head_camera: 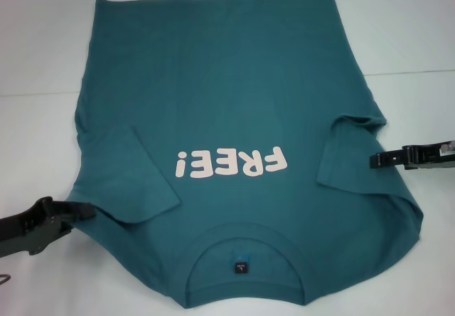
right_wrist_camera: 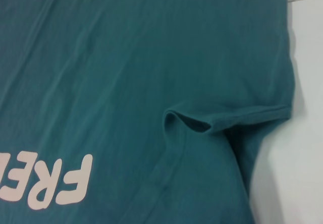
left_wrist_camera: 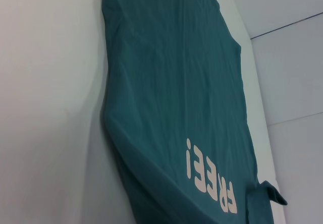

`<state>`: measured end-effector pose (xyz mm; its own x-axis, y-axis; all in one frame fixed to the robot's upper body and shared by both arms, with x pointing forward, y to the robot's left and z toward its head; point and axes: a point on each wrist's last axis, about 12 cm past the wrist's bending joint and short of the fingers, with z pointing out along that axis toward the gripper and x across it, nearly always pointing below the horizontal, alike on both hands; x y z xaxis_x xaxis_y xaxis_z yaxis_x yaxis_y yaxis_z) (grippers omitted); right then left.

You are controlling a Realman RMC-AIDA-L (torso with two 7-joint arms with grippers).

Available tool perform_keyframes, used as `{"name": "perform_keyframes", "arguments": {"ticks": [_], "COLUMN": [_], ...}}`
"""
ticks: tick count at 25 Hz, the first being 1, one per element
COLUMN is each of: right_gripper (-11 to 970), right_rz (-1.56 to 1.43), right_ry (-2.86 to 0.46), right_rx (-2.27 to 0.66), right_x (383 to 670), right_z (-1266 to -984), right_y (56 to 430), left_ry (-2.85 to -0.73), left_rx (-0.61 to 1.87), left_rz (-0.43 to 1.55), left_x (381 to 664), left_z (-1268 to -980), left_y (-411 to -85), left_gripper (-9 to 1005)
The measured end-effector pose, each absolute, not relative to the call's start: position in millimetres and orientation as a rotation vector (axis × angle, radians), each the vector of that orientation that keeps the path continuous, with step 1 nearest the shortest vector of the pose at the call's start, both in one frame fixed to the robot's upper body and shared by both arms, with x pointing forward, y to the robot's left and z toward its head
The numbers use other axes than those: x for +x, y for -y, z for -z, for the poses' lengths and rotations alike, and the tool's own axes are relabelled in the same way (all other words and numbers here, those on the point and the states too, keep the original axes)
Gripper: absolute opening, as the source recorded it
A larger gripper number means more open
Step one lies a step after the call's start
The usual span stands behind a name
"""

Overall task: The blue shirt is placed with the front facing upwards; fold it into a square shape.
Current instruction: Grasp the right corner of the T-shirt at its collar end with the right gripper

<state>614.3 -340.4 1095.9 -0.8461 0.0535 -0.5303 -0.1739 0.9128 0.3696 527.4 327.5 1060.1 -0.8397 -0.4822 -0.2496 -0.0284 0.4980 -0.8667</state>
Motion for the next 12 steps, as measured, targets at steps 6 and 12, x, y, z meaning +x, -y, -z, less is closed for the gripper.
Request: {"name": "perform_keyframes", "arguments": {"ticks": [6, 12], "right_gripper": [823, 822], "right_rz": [-0.557, -0.561], "right_ry": [-2.522, -2.537], "right_rx": [-0.102, -0.120], "right_x": [615.8, 616.8], "right_z": [-1094.3, -1090.5], "right_y": [333.6, 327.3], "left_ry": [-2.280, -2.281], "left_rx": [-0.422, -0.424], "left_rz": [1.313, 1.312], "left_x": [526.2, 525.3], "left_z": [-1058.4, -1057.8], "left_y": [-326.7, -327.2], "left_gripper": [54, 54]}}
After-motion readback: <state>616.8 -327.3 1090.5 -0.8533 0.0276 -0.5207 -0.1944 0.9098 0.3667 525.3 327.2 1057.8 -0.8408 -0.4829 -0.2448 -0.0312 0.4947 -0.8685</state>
